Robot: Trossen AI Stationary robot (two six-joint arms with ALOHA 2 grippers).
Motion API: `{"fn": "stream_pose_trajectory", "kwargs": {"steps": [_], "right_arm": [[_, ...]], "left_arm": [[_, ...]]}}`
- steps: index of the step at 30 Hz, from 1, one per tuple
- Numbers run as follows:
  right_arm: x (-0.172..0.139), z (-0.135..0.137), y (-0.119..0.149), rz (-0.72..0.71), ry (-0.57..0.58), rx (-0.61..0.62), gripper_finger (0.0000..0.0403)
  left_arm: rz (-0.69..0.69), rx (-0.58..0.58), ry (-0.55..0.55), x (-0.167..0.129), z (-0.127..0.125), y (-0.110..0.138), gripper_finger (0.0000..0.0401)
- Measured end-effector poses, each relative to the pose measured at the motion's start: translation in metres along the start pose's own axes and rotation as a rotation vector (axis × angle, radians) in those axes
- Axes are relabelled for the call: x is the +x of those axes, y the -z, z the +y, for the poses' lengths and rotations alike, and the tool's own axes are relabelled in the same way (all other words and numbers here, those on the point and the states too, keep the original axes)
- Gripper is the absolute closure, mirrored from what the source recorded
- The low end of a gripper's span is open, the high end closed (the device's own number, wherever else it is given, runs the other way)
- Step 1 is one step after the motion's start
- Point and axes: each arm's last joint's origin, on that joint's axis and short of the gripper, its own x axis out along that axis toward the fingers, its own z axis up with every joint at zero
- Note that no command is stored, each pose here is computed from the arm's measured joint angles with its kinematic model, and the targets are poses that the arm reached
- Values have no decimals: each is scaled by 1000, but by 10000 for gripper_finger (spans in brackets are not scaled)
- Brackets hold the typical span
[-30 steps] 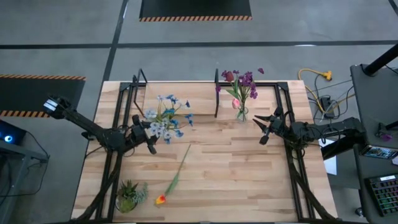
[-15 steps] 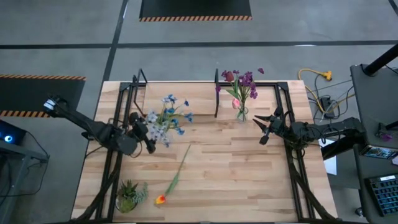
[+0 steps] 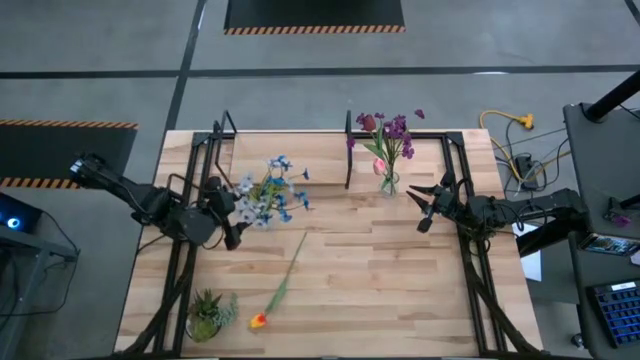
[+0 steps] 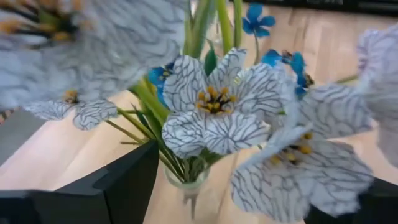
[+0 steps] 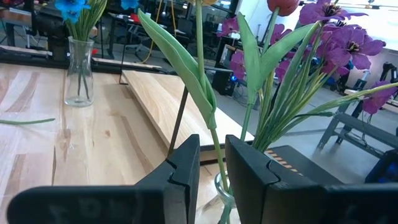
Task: Pick and place flowers into a vace then onto a shelf
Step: Put the white flowers into the left transparent vase, then put the yellow flower into the right transparent vase
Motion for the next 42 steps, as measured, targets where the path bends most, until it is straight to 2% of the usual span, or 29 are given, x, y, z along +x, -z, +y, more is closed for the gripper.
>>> {"fn": "stream_pose_trajectory", "kwargs": {"steps": [8,16,25,34,42], "right_arm": [[0,0,0,0,0,8,335],[0,0,0,0,0,7,335],[0,0,0,0,0,7,335],[0,0,0,0,-1,7,335],[0,0,0,0,-1,8,335]], "left_arm": [[116,-139,86,-17,4,-14,92],[205,-289,98,-27,10,-19,92],[403,-655,100,-16,2,-1,92],[607,-758,85,13,-33,6,92],[852,-713,41,38,-64,20,92]]}}
